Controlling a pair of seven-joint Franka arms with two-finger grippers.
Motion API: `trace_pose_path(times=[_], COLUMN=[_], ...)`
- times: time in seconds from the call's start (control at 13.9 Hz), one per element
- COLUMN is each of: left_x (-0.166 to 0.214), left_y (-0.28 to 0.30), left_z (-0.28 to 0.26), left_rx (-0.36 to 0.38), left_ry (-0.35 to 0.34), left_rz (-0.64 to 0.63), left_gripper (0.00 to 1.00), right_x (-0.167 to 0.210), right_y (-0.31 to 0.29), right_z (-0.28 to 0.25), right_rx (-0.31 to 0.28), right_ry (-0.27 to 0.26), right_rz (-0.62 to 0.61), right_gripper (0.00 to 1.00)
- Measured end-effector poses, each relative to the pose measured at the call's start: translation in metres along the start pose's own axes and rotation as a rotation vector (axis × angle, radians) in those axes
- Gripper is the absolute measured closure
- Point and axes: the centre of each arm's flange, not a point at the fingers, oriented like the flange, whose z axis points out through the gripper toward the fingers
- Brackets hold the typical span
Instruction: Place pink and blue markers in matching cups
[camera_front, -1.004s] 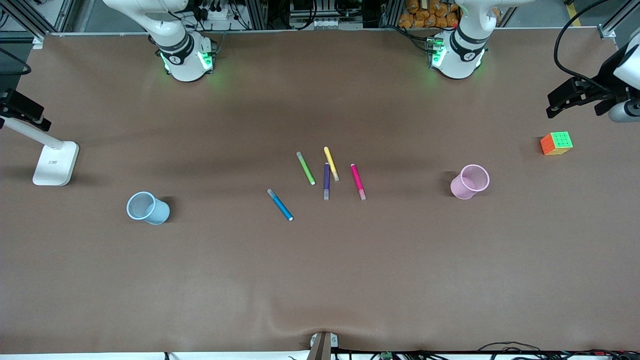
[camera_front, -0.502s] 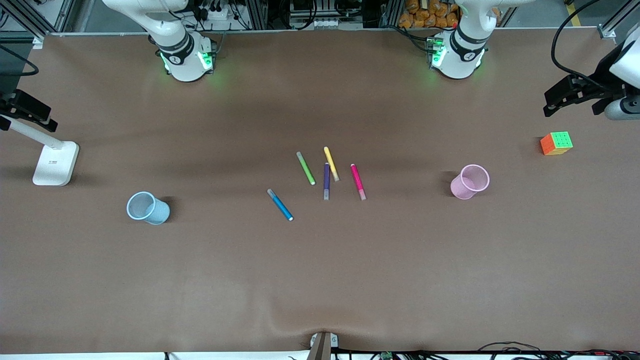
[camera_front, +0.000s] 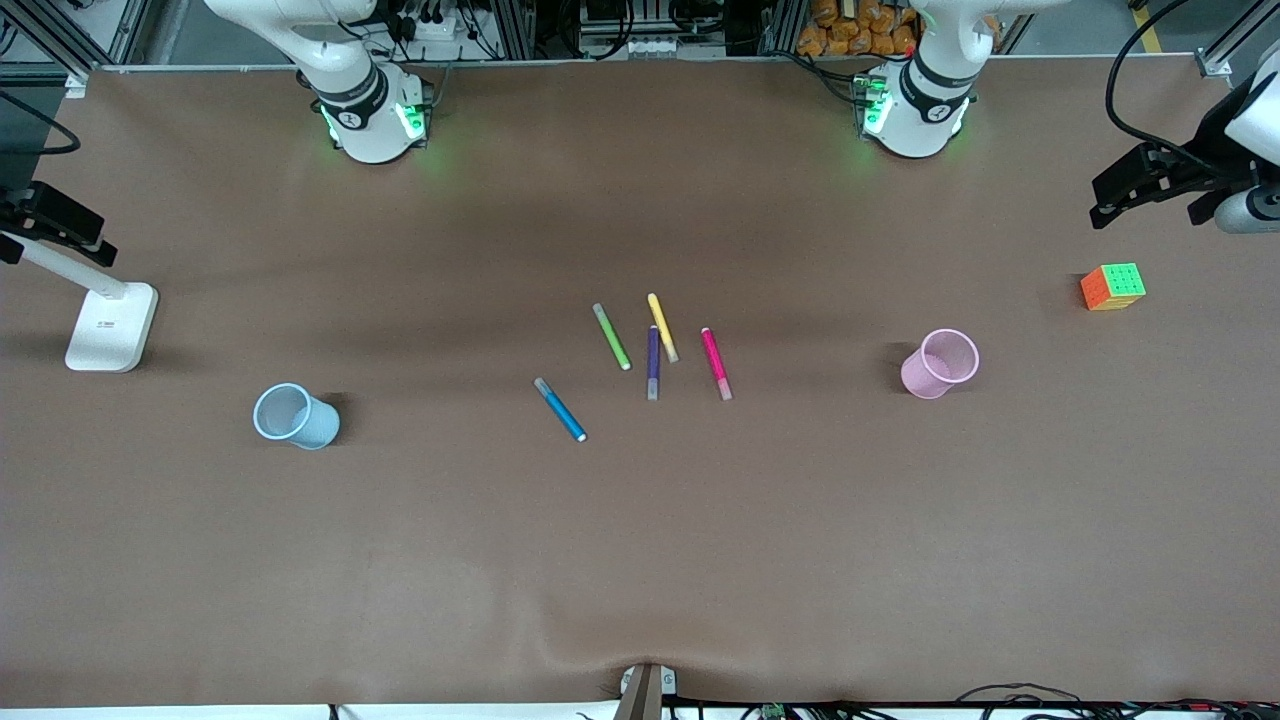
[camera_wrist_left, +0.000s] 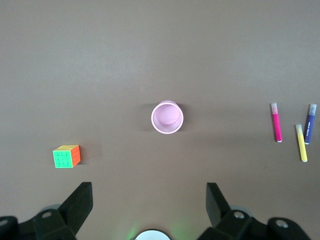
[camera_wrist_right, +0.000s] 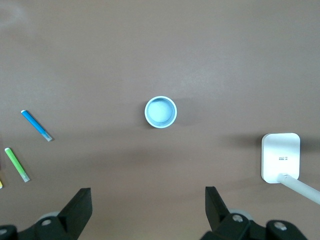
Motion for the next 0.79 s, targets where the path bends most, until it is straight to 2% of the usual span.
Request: trace_pose_path(times=[0.43, 0.79], left_x=[0.002, 0.009], left_y=[0.008, 0.065], left_z=[0.006, 0.033], left_rx=[0.001, -0.001], left_ry=[-0.017, -0.069], left_rz=[0.015, 0.089], left_gripper=[0.00, 0.00], right_x=[0.000, 0.000], right_y=[0.000, 0.001], right_z=[0.004, 0.004], right_rx=[0.000, 0.000], right_ry=[-0.007, -0.006], right_rz=[0.001, 0.003], right_gripper=[0.00, 0.00])
